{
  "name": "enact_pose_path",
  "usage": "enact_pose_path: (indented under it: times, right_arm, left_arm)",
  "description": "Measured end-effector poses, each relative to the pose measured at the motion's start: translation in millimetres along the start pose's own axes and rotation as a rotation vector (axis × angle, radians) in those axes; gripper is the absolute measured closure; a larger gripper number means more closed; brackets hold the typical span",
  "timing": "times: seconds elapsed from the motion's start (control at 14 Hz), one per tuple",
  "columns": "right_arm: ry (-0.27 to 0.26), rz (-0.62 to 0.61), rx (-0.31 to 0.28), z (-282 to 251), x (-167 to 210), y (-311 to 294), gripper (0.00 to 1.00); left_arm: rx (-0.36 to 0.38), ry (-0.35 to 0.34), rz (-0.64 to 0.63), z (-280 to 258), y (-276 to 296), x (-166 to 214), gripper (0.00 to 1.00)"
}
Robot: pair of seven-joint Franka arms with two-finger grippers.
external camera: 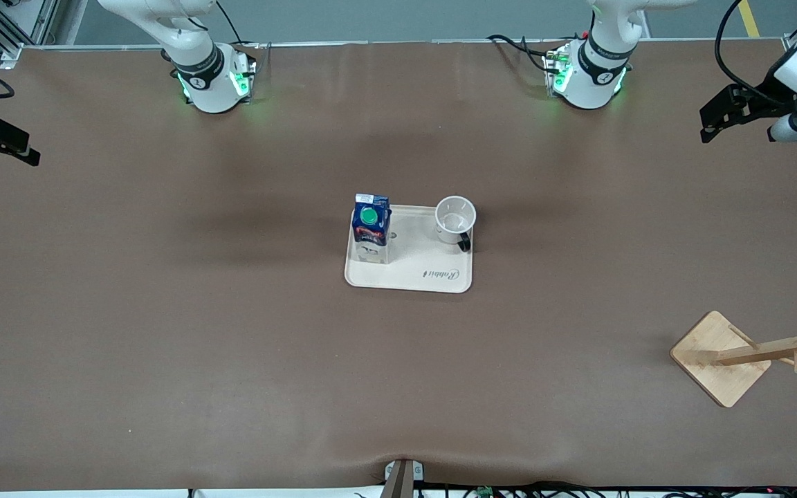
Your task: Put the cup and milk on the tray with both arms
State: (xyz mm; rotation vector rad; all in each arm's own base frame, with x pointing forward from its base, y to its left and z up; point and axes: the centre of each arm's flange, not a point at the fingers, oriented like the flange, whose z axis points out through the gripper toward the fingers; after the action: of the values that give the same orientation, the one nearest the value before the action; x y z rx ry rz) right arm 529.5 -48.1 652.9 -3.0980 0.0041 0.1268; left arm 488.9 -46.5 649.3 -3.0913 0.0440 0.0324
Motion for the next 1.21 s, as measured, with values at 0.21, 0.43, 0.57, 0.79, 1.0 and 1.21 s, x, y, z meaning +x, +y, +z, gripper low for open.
enact_pose_path:
  times: [0.21,0.43,0.57,0.79,1.0,1.21]
  right_arm:
    - [0.000,0.001,0.000,0,0,1,0.00]
    - [0.000,0.001,0.000,0,0,1,0.00]
    - [-0.001,0.001,0.000,0,0,1,0.00]
    - [-0.003,0.002,0.000,0,0,1,0.00]
    - [-0.003,0.002,0.000,0,0,1,0.00]
    - [-0.003,0.002,0.000,0,0,1,0.00]
  left_arm:
    - [-0.016,-0.002,0.002,2,3,1,0.00]
    - [-0.017,-0.004,-0.007,7,5,5,0.00]
    - [-0.017,-0.003,-0.008,7,6,6,0.00]
    - [-0.021,0.008,-0.009,2,6,6,0.00]
    - [-0.028,0.005,-0.010,-1,5,10,0.00]
    - [-0.029,-0.008,-0.010,1,5,16,0.00]
